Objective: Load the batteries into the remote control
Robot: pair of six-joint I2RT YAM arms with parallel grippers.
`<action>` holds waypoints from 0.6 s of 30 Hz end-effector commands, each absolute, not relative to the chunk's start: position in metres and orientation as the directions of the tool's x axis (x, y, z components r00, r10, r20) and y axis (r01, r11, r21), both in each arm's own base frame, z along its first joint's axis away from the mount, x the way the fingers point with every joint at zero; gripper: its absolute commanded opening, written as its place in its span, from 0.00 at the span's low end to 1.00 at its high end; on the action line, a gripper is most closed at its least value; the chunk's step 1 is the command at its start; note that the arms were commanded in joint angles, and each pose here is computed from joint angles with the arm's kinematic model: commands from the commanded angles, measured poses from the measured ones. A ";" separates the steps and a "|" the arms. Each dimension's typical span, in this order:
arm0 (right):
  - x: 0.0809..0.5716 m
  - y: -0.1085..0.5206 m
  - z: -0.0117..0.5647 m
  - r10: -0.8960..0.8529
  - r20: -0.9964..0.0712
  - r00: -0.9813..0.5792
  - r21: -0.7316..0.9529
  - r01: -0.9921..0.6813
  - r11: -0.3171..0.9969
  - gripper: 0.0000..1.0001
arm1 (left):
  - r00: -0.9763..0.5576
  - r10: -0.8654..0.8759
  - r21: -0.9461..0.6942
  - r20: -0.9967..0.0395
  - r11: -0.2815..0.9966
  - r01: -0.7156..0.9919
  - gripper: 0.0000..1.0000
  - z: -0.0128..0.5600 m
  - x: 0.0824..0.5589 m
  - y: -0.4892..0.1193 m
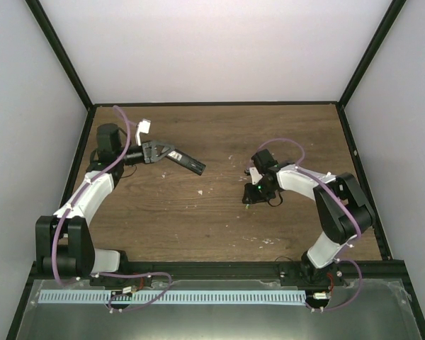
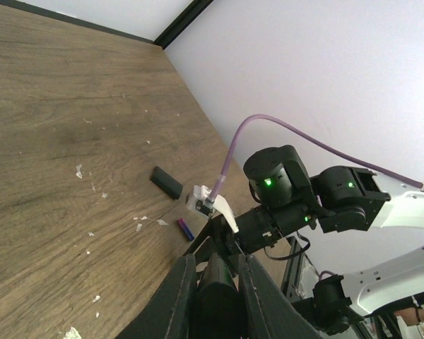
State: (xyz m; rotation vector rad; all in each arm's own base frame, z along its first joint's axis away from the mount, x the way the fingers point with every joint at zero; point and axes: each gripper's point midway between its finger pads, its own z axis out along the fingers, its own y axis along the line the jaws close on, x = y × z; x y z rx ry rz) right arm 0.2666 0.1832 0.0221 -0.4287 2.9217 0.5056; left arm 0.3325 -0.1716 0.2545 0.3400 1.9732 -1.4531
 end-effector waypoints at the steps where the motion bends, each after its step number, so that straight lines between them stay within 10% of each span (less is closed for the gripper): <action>1: 0.263 0.189 0.012 -0.265 -0.157 -0.951 0.307 -0.302 0.903 0.27 | -0.728 -0.149 -0.727 -0.669 0.334 0.600 0.00 0.263 0.332 -0.174; 18: 0.262 0.187 0.009 -0.289 -0.133 -0.948 0.283 -0.316 0.906 0.13 | -0.735 -0.160 -0.739 -0.659 0.323 0.591 0.00 0.258 0.329 -0.174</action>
